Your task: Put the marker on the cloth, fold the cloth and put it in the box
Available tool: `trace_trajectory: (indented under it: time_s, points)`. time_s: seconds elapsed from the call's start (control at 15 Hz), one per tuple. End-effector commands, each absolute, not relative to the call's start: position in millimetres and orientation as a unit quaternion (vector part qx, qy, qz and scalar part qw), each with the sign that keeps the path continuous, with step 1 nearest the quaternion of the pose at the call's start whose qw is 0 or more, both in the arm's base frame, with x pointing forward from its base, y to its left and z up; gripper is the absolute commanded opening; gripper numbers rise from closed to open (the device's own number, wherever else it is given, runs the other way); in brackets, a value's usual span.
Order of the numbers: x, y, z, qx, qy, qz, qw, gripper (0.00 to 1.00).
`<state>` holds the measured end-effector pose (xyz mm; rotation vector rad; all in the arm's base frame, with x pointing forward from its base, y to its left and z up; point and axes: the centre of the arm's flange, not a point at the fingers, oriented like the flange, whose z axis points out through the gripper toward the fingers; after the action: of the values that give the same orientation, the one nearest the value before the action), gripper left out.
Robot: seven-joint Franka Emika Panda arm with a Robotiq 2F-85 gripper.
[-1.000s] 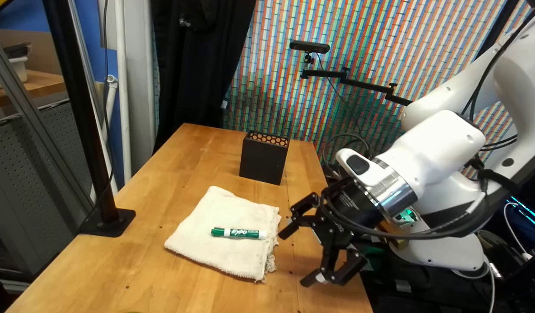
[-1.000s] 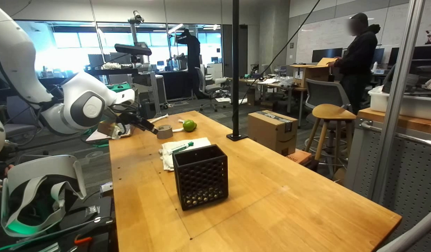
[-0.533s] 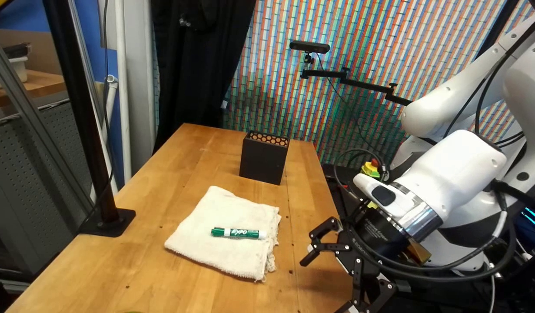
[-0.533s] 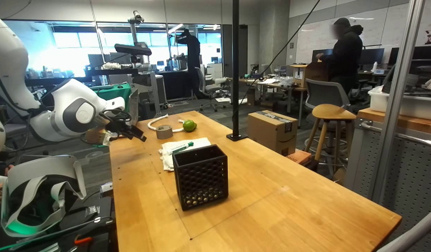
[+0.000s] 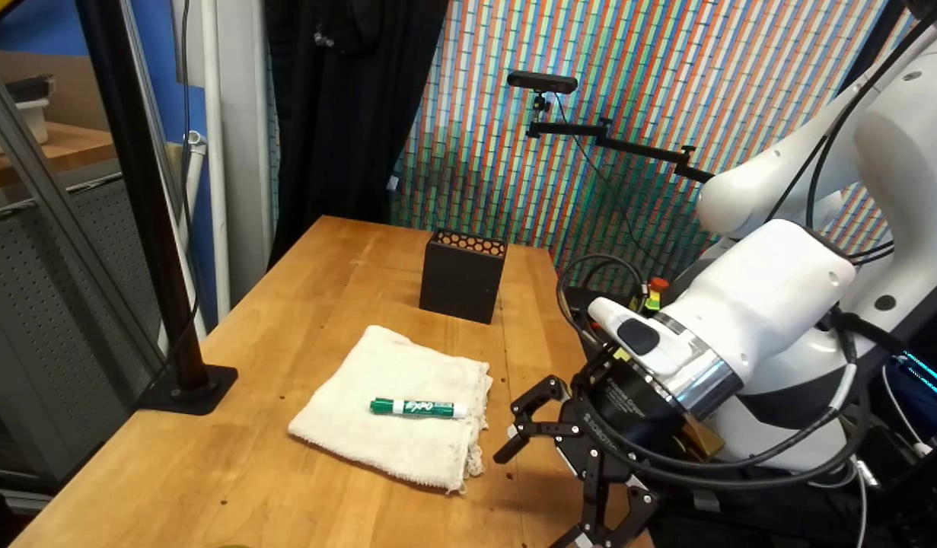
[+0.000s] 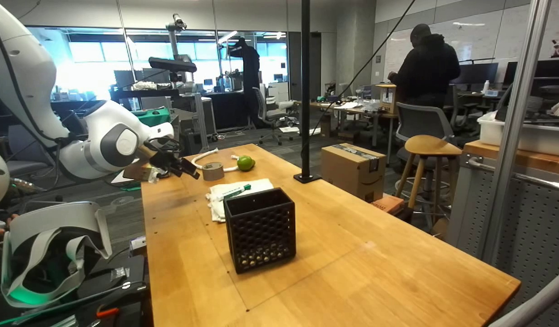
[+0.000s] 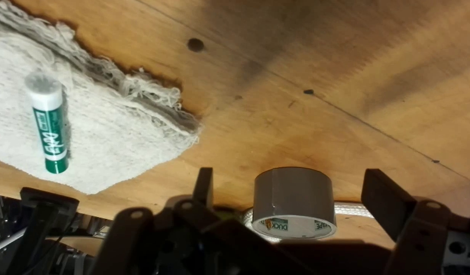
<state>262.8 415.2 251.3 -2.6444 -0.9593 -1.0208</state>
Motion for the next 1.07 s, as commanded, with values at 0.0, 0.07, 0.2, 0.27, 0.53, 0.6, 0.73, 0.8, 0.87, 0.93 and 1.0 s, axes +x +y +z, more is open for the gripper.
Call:
trace_trajectory:
  time_s: [0.0,0.07,0.2,0.27,0.53,0.6,0.73,0.8,0.87,0.93,1.0]
  points:
    - [263,414,251,-0.882,-0.319,-0.339,0.073,1.00]
    - [262,415,250,-0.882,-0.321,-0.339,0.073,1.00]
    - [259,416,249,-0.881,-0.323,-0.338,0.073,1.00]
    - [248,414,239,-0.880,-0.337,-0.328,0.069,1.00]
    - [255,422,227,-0.876,-0.329,-0.350,0.053,1.00]
    - [259,422,226,-0.875,-0.326,-0.354,0.049,1.00]
    - [265,423,225,-0.874,-0.321,-0.362,0.043,1.00]
    - [269,424,223,-0.873,-0.319,-0.366,0.039,1.00]
    - [272,425,221,-0.873,-0.317,-0.369,0.037,1.00]
    - [275,425,222,-0.873,-0.315,-0.371,0.034,1.00]
    - [279,426,221,-0.872,-0.312,-0.375,0.031,1.00]
